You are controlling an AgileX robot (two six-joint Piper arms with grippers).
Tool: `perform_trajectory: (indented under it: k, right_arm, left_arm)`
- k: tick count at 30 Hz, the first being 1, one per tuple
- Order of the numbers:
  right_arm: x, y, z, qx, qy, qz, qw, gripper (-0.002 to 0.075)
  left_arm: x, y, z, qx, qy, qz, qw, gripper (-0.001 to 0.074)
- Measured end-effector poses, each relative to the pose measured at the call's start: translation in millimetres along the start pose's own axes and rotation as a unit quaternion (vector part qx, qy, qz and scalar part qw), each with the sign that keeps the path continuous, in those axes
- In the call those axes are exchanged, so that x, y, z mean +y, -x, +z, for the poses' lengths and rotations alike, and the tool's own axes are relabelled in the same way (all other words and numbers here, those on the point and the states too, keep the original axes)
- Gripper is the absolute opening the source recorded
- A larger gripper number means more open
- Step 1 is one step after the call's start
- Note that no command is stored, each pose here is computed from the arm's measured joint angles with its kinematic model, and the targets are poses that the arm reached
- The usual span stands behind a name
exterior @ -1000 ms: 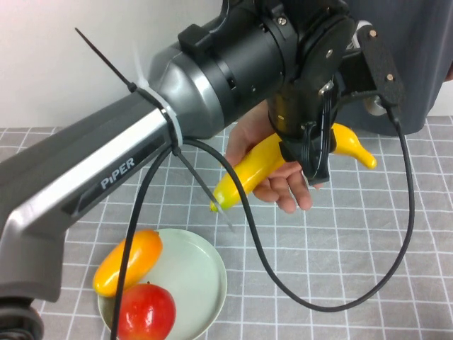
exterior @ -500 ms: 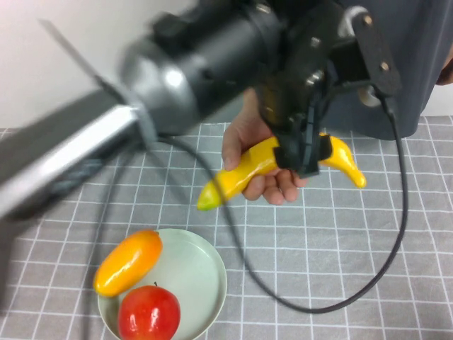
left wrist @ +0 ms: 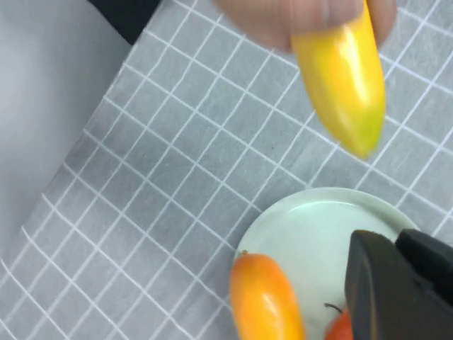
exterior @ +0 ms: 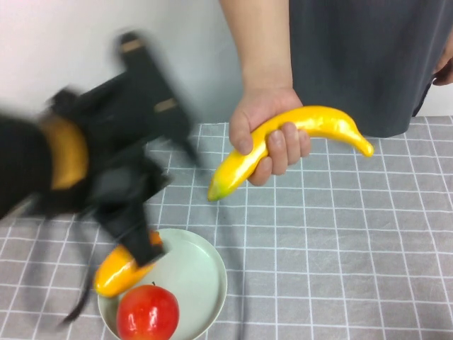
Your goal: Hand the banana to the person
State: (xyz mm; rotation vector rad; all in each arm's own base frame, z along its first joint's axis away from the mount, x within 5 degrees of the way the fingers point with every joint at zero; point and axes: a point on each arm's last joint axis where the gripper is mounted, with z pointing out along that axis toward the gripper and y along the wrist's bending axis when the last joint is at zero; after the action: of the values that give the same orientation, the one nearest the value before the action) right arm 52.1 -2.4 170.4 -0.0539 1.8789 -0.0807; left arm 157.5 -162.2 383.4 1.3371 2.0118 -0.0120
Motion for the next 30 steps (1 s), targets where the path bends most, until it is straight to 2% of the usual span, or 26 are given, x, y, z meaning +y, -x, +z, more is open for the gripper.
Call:
perform_trajectory:
  k: [3, 9, 16, 24, 30]
  right_arm:
    - [0.0, 0.0, 0.0, 0.0, 0.0, 0.0, 1.0, -0.0011]
    - [0.0, 0.0, 0.0, 0.0, 0.0, 0.0, 1.0, -0.0011]
    - [0.0, 0.0, 0.0, 0.0, 0.0, 0.0, 1.0, -0.0011]
    - [0.0, 0.0, 0.0, 0.0, 0.0, 0.0, 1.0, -0.0011]
    - [0.0, 0.0, 0.0, 0.0, 0.0, 0.0, 1.0, -0.0011]
  left_arm:
    - [-6.5, -29.4, -22.4, -0.045, 0.014, -0.045, 0.998, 0.0008]
    - [-25.2, -90.8, -58.2, -0.146, 0.034, -0.105, 0.983, 0.0]
    - [-43.2, -149.4, -83.9, -0.227, 0.04, -0.188, 0.955, -0.0002]
    - [-52.4, -185.5, -99.3, -0.221, 0.041, -0.221, 0.949, -0.0003]
    - [-60.4, -193.7, -77.9, -0.29, 0.061, -0.21, 0.932, -0.0003]
